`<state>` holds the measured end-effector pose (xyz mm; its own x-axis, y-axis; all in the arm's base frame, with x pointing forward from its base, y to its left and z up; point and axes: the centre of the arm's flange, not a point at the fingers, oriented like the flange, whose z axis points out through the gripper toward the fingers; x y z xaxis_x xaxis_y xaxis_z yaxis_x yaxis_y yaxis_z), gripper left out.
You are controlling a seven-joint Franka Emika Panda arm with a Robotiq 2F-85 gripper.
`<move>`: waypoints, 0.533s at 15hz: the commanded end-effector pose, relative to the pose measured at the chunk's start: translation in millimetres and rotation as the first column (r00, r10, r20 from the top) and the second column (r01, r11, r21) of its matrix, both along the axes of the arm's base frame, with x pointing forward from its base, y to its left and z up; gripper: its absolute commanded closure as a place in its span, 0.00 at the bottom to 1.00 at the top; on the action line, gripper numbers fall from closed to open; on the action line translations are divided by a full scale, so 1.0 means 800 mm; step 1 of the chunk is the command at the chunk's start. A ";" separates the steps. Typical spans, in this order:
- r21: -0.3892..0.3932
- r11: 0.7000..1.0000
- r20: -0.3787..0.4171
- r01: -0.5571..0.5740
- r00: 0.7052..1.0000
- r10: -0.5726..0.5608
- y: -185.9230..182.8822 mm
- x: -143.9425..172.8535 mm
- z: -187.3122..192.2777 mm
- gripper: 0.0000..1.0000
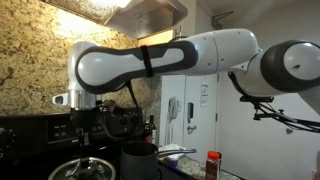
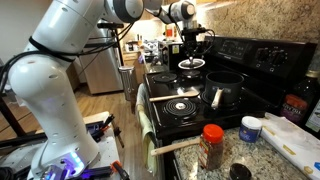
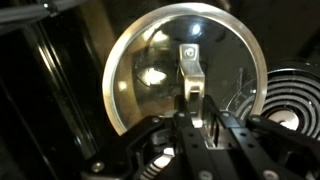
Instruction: Remove the cooking stick from the grey pot then get the lid and cover the grey pot
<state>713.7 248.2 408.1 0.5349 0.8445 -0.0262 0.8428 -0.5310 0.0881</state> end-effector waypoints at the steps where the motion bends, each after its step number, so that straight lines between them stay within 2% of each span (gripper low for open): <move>1: 0.030 0.984 0.063 0.176 0.982 -0.178 -0.033 -0.035 0.077 0.88; 4: 0.103 0.941 0.073 0.321 0.941 -0.329 -0.088 -0.053 0.110 0.88; 6: 0.133 0.899 0.051 0.417 0.903 -0.427 -0.128 -0.064 0.121 0.88; 8: 0.127 0.846 0.007 0.518 0.852 -0.523 -0.166 -0.076 0.130 0.88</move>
<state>694.9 157.1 502.4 0.8233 0.5613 0.0846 0.5565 -0.8275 0.0743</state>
